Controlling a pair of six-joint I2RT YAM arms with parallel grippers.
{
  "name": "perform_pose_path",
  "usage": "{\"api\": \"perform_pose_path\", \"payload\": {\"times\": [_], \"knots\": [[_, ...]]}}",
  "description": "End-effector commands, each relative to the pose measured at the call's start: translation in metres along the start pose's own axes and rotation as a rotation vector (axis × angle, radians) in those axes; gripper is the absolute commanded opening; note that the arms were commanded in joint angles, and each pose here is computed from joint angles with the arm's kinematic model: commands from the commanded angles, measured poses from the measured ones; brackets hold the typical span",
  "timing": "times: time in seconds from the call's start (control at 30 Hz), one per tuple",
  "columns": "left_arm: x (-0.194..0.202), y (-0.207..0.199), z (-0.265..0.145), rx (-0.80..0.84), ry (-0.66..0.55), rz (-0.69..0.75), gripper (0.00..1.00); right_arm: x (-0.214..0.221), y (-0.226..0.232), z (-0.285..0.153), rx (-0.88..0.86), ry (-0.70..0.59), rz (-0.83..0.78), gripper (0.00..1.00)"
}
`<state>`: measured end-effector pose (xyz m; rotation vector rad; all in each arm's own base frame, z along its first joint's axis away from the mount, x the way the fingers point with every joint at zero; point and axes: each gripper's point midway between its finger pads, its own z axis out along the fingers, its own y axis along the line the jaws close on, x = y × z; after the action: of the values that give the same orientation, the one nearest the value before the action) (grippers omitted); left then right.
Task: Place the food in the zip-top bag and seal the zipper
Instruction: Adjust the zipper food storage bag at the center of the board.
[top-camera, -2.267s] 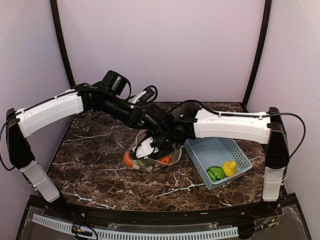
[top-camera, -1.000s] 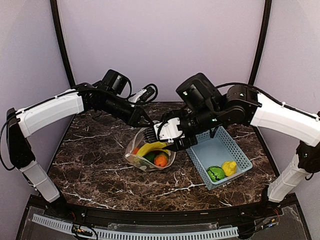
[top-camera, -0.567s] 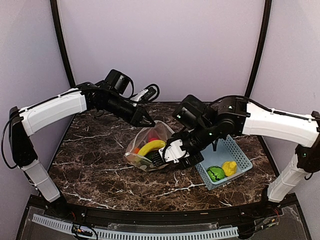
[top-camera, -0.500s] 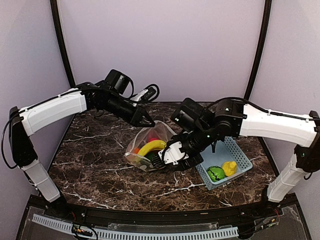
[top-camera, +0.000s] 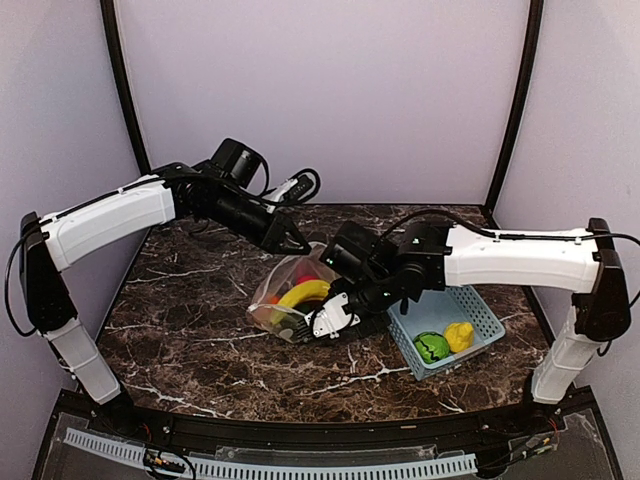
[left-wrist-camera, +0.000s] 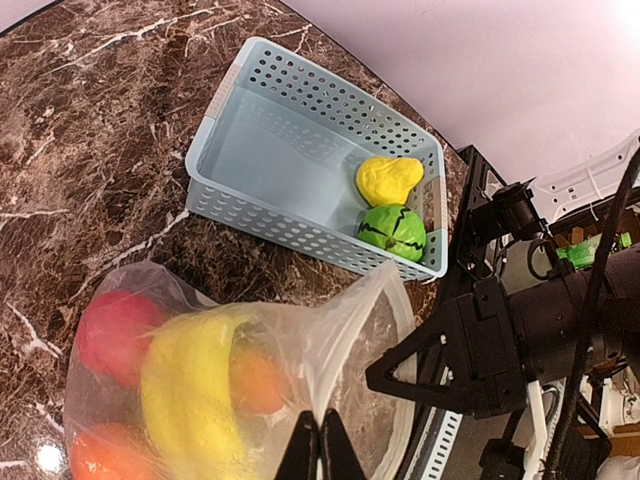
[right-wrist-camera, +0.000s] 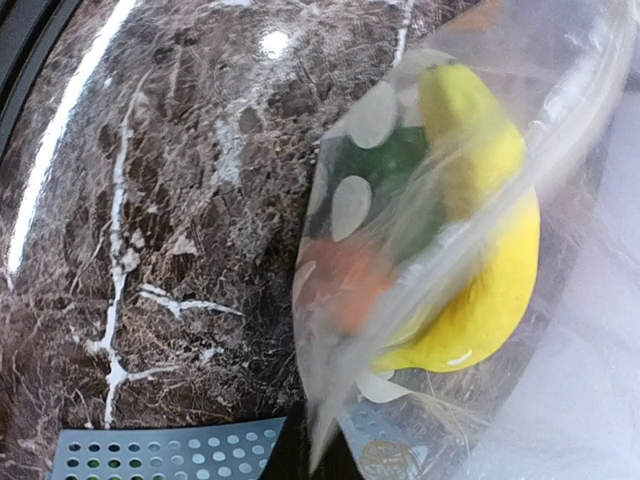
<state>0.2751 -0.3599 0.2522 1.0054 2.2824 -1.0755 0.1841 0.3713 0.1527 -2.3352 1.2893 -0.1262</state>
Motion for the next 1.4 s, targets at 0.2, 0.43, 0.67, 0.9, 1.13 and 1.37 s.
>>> {"api": "perform_pose_path", "payload": {"times": [0.2,0.43,0.67,0.9,1.13,1.37], "knots": [[0.001,-0.011,-0.003,0.036,0.026,0.024,0.01,-0.051,-0.038,-0.086,0.099,-0.29,0.003,0.0],[0.006,-0.009,-0.001,0.04,0.046,0.024,0.01,-0.04,-0.025,-0.05,0.036,-0.212,0.026,0.0],[0.006,-0.007,0.0,0.028,0.05,0.028,0.01,-0.047,-0.036,-0.093,0.063,-0.314,0.081,0.33],[0.005,-0.002,0.005,0.016,0.045,0.036,0.01,-0.02,-0.041,-0.139,0.058,-0.436,0.219,0.51],[0.006,0.006,0.012,0.0,0.055,0.046,0.01,0.073,-0.021,-0.118,0.056,-0.381,0.483,0.54],[0.014,0.01,0.016,-0.003,0.072,0.054,0.01,0.134,0.033,-0.087,0.004,-0.265,0.687,0.54]]}}
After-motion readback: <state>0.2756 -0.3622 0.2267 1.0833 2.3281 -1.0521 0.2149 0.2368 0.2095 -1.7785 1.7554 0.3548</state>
